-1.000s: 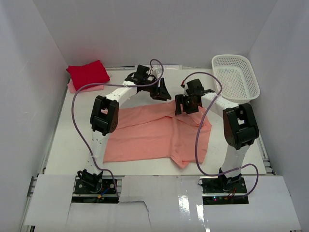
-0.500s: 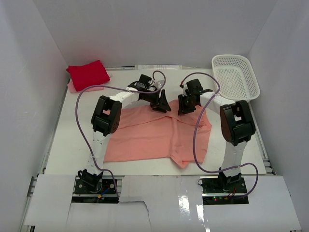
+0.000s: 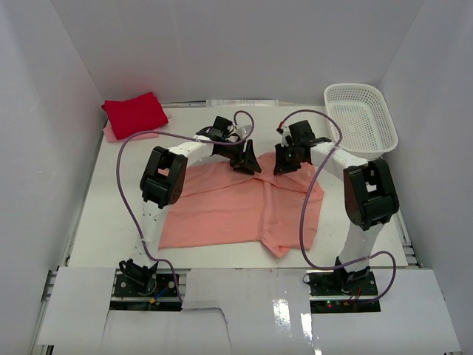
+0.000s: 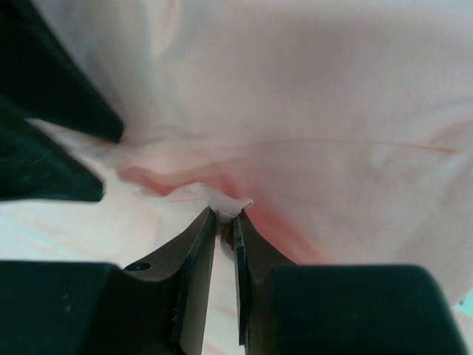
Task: Fold and stack the t-shirts
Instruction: Fold the flattened tshirt in 1/3 of the way
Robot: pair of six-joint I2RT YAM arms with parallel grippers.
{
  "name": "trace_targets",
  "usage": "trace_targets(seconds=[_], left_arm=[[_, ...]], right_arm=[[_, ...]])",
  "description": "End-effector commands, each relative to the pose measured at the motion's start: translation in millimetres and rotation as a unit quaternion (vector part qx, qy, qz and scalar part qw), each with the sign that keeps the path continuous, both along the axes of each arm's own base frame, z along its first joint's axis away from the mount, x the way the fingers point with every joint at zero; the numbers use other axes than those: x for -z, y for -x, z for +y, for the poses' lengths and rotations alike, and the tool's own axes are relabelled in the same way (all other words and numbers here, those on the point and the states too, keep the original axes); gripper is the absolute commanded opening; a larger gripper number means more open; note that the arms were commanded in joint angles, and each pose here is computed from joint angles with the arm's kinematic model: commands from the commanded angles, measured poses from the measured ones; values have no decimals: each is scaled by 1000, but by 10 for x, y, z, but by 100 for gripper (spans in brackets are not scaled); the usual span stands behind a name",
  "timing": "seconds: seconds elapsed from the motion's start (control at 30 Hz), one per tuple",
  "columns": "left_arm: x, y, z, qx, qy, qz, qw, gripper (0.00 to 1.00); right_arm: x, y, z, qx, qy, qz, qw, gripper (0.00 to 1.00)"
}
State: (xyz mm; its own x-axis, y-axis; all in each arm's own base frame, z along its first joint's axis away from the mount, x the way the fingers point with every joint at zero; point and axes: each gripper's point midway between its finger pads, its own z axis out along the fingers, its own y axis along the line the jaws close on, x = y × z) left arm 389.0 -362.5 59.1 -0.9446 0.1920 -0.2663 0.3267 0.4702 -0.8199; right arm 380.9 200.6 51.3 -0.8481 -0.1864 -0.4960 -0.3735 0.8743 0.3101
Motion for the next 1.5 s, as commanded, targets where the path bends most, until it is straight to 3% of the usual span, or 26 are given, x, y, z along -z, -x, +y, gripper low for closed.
trace_targets(seconds=[0.0, 0.27, 0.43, 0.5, 0.63, 0.7, 0.8, 1.0, 1.23, 1.47], left_arm=[[-174, -11, -53, 8, 11, -29, 999, 57], [-158, -21, -51, 5, 8, -29, 1000, 57], [-135, -24, -37, 3, 1, -30, 1000, 57], [-115, -17, -31, 3, -1, -27, 1000, 57], [-96, -10, -23, 3, -4, -26, 1000, 57], [-83, -4, -20, 3, -5, -24, 1000, 57], [-81, -8, -12, 2, -8, -26, 1000, 57], [-177, -113, 259, -47, -55, -52, 996, 57], [-834, -246, 851, -133, -16, -76, 988, 58], [-1336, -219, 1419, -180, -24, -119, 976, 60]], right_arm=[[-312, 114, 92, -17, -41, -20, 999, 21], [-257, 540, 165, -46, -70, 41, 996, 27], [-163, 922, 296, -80, -119, 112, 983, 45], [-151, 1082, 332, -94, -127, 143, 977, 48], [-232, 1172, 366, -104, -147, 152, 972, 70], [-300, 1157, 398, -102, -160, 150, 970, 71], [-419, 979, 384, -84, -152, 109, 979, 72], [-485, 360, -23, 36, -35, -1, 999, 71], [-458, -296, -582, 164, 119, -78, 976, 72], [-252, -809, -988, 219, 160, -76, 960, 68]])
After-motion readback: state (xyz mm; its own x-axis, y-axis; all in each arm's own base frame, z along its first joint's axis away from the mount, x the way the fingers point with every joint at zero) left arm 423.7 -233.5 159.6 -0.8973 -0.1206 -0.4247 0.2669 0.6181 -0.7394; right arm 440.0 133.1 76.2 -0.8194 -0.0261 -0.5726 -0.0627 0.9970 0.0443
